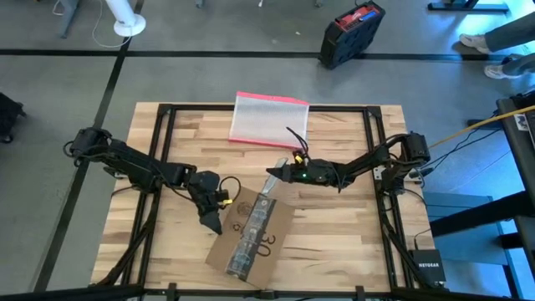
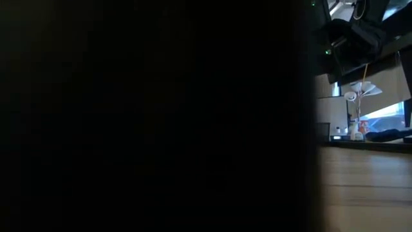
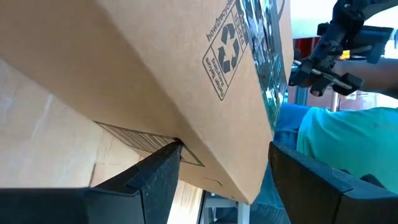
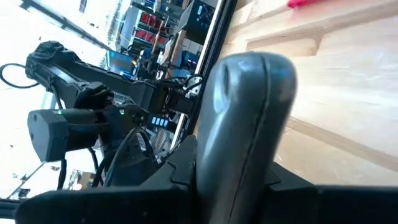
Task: Unpack boxes
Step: Open the cardboard box using the gray cutter
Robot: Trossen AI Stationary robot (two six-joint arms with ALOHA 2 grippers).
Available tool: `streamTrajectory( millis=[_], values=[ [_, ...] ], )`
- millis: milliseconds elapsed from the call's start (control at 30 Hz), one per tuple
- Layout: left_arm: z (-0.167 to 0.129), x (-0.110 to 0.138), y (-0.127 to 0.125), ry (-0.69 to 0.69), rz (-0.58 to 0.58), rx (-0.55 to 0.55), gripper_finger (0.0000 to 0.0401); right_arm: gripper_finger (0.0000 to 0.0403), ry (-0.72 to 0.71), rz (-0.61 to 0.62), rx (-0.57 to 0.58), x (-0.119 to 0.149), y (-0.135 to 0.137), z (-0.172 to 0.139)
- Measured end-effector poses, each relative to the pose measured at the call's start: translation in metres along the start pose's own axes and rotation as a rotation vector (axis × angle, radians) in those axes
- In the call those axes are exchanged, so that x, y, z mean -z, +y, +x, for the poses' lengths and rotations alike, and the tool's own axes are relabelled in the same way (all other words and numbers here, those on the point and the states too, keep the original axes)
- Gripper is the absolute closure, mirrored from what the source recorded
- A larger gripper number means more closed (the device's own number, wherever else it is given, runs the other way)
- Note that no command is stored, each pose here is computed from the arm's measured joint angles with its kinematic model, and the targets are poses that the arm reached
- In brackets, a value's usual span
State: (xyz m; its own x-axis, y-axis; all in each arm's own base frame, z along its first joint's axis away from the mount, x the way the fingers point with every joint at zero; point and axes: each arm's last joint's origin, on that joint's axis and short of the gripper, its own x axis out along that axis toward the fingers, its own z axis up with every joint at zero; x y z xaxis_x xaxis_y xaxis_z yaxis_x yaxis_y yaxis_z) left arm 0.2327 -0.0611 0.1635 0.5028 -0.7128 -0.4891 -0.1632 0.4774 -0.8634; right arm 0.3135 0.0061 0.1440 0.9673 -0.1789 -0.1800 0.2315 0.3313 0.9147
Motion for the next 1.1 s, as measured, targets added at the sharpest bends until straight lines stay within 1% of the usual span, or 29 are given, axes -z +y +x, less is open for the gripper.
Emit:
streamTrajectory(
  millis=[200,433,567,667,900,1100],
  values=[
    [0.0,0.0,0.0,0.001,0.001,0.002,0.0166,0.0338,0.006,-0.129,-0.031,-0.005,0.009,0.007],
    [0.0,0.0,0.0,0.002,0.007,0.005,0.0166,0.0338,0.09,-0.299,-0.043,-0.021,0.03,0.031],
    [0.0,-0.001,0.0,-0.006,0.024,-0.003,0.0166,0.0338,0.149,-0.369,-0.035,-0.025,0.04,0.039],
    [-0.003,-0.003,0.004,-0.018,0.024,-0.019,0.0166,0.0338,0.167,-0.395,-0.04,-0.025,0.043,0.041],
    [-0.008,-0.008,0.01,-0.044,0.0,-0.053,0.0166,0.0338,0.175,-0.394,-0.048,-0.025,0.044,0.041],
    [0.001,-0.005,0.015,-0.008,-0.01,-0.081,0.0166,0.0338,0.14,-0.396,-0.077,-0.029,0.047,0.041]
  ],
)
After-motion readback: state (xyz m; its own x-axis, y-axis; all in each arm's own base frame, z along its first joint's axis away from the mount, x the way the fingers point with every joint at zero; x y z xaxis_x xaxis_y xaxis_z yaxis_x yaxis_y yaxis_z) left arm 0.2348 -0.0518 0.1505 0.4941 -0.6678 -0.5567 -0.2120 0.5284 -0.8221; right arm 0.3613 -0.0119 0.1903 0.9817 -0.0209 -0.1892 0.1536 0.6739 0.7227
